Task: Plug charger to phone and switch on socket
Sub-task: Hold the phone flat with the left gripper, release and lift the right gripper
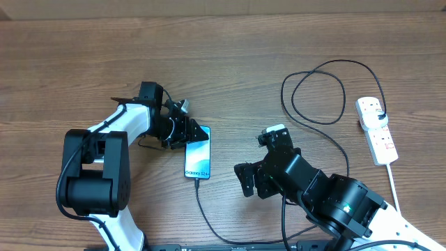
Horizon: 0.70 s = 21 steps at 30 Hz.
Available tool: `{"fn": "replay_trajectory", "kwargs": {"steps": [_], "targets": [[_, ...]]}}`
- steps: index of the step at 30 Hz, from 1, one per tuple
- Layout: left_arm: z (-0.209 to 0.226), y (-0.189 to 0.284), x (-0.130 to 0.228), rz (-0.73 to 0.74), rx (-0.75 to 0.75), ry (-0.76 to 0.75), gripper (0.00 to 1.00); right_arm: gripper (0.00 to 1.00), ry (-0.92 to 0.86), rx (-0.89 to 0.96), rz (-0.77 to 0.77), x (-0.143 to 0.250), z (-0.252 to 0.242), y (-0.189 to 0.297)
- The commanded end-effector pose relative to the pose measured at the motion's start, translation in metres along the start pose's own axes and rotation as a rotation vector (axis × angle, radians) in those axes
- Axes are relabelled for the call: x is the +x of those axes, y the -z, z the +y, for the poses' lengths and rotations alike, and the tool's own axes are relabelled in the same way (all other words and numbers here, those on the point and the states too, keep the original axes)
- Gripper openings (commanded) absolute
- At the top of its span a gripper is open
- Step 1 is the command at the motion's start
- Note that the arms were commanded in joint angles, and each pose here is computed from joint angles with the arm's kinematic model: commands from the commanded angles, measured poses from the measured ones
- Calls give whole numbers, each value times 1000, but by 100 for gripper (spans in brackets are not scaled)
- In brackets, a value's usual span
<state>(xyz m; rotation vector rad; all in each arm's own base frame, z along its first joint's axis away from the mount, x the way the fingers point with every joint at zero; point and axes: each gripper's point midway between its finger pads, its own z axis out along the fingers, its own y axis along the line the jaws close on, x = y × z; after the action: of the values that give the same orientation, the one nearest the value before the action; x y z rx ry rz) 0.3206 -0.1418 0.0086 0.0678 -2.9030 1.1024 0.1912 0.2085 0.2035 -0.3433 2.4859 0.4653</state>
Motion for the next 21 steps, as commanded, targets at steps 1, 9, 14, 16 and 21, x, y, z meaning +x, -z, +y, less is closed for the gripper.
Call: {"fn": "replay_trajectory", "kwargs": {"steps": [1, 9, 14, 16, 21], "targets": [[27, -5, 6, 13, -116, 38, 51, 100, -14, -11, -35, -11, 3, 7], [44, -2, 11, 22, -219, 95, 55, 100, -14, -11, -35, -11, 3, 7], [44, -2, 12, 24, -221, 96, 57, 100, -14, -12, -35, -11, 3, 7], [46, -1, 12, 23, -234, 96, 57, 100, -14, -11, -35, -11, 3, 7], [57, 2, 14, 25, -300, 101, 58, 100, -13, -11, -35, -11, 3, 7]]}}
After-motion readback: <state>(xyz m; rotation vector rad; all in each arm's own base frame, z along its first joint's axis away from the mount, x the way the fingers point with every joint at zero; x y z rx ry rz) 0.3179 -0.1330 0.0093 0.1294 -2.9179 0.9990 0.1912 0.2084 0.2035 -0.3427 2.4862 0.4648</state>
